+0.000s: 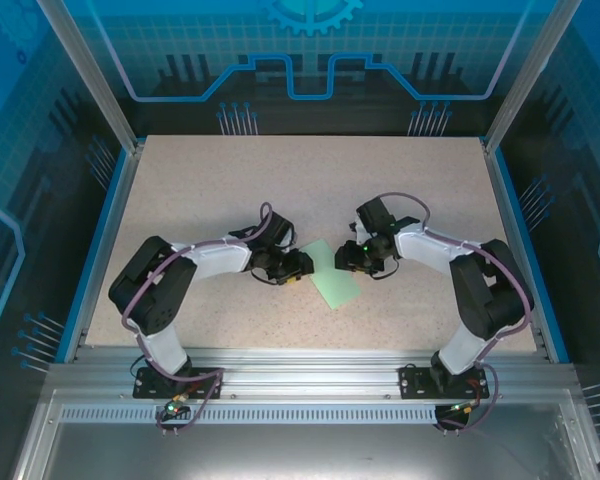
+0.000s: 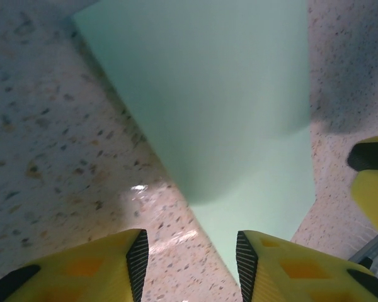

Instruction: Fold a paper plane with a square sheet of paper (pick it up from the middle)

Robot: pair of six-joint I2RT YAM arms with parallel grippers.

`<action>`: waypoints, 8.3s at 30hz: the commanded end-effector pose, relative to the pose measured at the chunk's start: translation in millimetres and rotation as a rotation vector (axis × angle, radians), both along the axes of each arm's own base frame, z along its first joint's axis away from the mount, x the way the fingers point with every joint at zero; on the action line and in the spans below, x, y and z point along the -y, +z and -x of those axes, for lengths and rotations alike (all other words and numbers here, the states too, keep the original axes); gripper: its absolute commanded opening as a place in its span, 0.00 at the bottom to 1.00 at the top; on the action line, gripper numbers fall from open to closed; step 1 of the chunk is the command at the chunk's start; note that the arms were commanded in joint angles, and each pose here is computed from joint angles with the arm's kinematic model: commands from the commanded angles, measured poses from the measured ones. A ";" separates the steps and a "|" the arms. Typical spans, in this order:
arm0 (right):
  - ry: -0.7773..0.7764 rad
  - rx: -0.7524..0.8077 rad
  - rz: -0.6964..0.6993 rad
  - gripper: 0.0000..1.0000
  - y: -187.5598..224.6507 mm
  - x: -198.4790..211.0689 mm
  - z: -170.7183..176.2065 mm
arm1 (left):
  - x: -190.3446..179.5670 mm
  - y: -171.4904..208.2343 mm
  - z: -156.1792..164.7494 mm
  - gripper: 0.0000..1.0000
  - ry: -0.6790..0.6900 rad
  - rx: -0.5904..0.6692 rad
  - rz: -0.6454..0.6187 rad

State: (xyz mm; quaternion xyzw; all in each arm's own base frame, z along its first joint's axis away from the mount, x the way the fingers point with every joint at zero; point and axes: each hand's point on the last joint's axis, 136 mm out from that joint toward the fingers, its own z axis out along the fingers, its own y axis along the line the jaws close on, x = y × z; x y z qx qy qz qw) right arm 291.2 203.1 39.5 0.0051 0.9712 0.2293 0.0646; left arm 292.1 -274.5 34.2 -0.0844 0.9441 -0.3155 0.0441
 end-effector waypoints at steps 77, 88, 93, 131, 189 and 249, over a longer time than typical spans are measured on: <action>-0.066 -0.011 -0.076 0.53 -6.2 18.4 37.5 | 44.1 29.3 -6.6 0.27 -0.163 0.029 0.096; -0.057 -0.018 -0.084 0.54 -8.9 14.8 39.4 | 41.6 -1.1 -1.5 0.24 -0.170 -0.038 0.055; -0.055 -0.026 -0.082 0.54 -11.3 14.9 40.1 | 35.2 -9.8 -0.1 0.23 -0.172 -0.042 0.018; -0.005 -0.031 -0.172 0.47 -4.7 -2.2 27.8 | 29.9 -19.6 1.9 0.23 -0.198 -0.038 -0.019; 0.009 -0.089 -0.259 0.16 0.1 -8.1 7.6 | 79.1 16.8 58.1 0.61 -0.652 0.690 -0.656; 0.121 -0.086 -0.010 0.17 -32.9 -27.1 -38.2 | 40.8 20.4 32.6 0.00 -0.528 0.403 -0.087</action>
